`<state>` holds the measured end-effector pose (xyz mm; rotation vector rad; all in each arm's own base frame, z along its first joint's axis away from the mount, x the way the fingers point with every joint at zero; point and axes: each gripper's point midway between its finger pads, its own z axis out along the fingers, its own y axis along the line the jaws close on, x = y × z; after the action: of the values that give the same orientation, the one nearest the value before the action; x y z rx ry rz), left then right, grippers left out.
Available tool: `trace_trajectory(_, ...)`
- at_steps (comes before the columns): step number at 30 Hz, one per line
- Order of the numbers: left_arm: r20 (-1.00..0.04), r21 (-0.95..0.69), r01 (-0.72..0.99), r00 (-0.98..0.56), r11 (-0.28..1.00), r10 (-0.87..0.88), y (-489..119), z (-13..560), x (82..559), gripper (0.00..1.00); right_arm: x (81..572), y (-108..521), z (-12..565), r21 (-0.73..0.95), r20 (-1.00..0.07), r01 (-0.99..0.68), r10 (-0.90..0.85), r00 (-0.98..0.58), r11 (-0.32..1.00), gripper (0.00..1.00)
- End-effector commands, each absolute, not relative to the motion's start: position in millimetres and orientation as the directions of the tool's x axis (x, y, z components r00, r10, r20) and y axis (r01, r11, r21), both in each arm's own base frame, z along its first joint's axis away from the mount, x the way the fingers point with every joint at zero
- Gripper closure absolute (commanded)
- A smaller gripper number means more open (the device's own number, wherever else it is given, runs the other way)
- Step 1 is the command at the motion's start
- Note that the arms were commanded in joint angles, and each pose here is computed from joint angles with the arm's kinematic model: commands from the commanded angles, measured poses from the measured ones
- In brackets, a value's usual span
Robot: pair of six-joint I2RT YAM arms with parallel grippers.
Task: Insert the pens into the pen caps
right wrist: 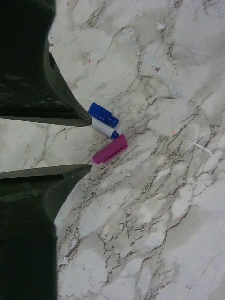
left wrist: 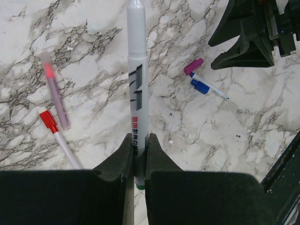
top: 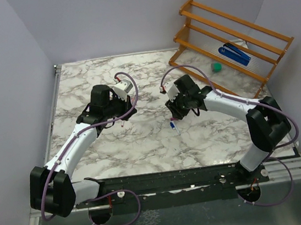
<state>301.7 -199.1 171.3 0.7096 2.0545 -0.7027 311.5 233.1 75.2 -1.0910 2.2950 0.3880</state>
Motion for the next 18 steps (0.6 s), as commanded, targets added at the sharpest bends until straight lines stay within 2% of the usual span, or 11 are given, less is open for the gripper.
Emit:
trace_trajectory(1, -0.843, -0.230, 0.704, -0.489, 0.672, 0.223, -202.5, 178.2, 303.0, 1.00, 325.3, 238.8, 66.9, -0.032, -0.605, -0.783, -0.636, -0.479, 0.621, 0.60)
trace_trajectory(7, -0.839, -0.232, 0.699, -0.496, 0.677, 0.225, -201.7, 175.7, 304.2, 1.00, 328.9, 232.2, 47.3, -0.059, -0.549, -0.772, -0.666, -0.505, 0.633, 0.63)
trace_trajectory(18, -0.831, -0.237, 0.696, -0.506, 0.678, 0.229, -201.5, 171.5, 304.9, 1.00, 326.1, 239.1, 31.4, -0.042, -0.533, -0.781, -0.675, -0.510, 0.623, 0.63)
